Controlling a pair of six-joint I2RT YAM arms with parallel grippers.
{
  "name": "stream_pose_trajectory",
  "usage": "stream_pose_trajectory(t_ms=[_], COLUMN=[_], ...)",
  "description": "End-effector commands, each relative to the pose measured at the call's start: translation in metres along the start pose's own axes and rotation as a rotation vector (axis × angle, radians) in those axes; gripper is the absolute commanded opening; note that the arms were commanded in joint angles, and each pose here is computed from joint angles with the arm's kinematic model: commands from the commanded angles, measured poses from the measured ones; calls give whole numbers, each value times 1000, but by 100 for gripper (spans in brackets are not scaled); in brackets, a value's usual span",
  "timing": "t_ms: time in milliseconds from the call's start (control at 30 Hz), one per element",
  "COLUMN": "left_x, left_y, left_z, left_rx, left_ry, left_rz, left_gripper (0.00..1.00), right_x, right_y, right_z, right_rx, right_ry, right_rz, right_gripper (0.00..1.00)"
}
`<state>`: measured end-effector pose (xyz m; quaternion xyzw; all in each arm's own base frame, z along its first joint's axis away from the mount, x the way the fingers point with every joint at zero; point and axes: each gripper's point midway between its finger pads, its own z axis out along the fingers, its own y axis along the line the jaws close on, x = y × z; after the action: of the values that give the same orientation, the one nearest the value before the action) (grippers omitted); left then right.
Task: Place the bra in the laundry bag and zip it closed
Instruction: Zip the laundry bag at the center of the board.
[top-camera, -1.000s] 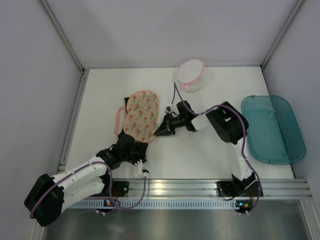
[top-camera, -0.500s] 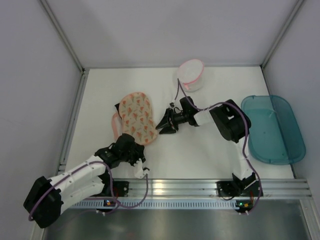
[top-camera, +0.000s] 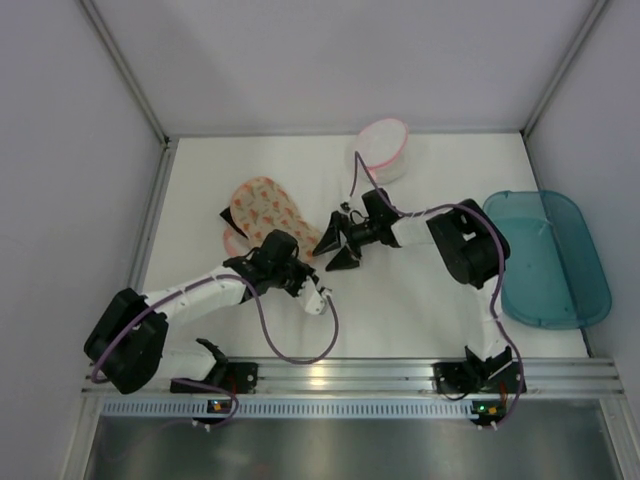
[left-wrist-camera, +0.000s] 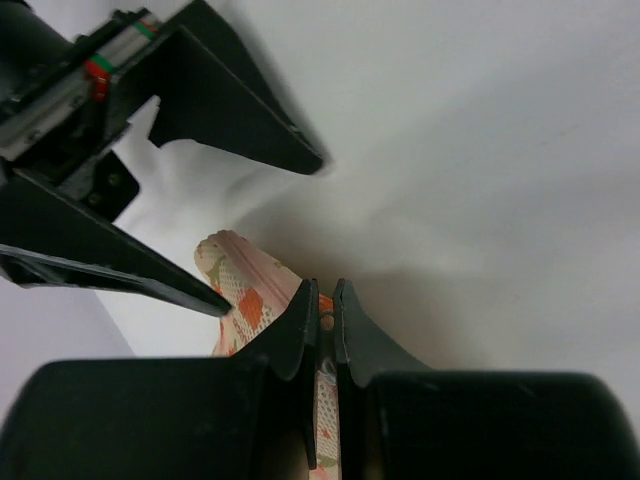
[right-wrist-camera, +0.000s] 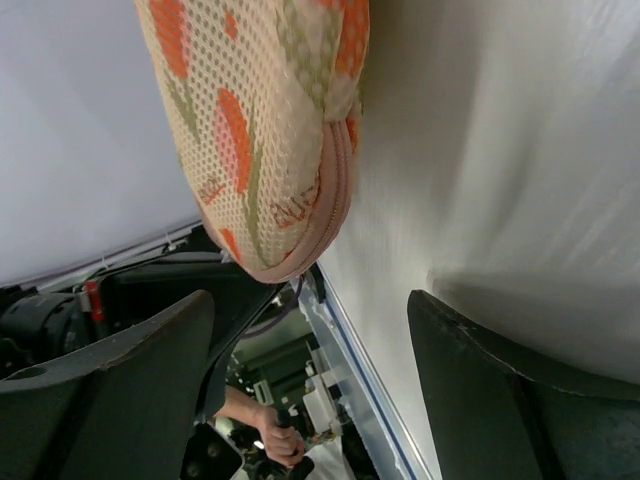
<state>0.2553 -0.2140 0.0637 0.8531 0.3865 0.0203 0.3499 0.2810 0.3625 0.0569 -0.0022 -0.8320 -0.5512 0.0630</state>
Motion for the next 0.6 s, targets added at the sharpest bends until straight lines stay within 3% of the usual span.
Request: stream_pose_trajectory(t_ms=[0,233,300,333,367,433,567], left_x=[-15,-28,-28,-29,-29,-33,-38], left_y=[33,30,34,34,37,40,21], left_z=[-1,5,7,9,9,6,-4], left_rx=[-78,-58,-57,-53,-57,-63,2], left_ry=[-78,-135,-131,-132,-131,-139,-153], left_rz=[-23,-3,-17,-25,-46,-72,-84], left_gripper=[0,0,0,0,0,0,0], right_x=[15,0,5,5,7,5,-8], right_y=[-1,7,9,7,6,2,-8], right_z=[14,33,37,38,39,38,28], right_rx=[10,-42,-58,-58,-58,-55,-42], right_ry=[60,68,83,84,87,85,52], right_rz=[34,50,56,59,64,65,84], right_gripper=[78,67,52,39,17,0,0])
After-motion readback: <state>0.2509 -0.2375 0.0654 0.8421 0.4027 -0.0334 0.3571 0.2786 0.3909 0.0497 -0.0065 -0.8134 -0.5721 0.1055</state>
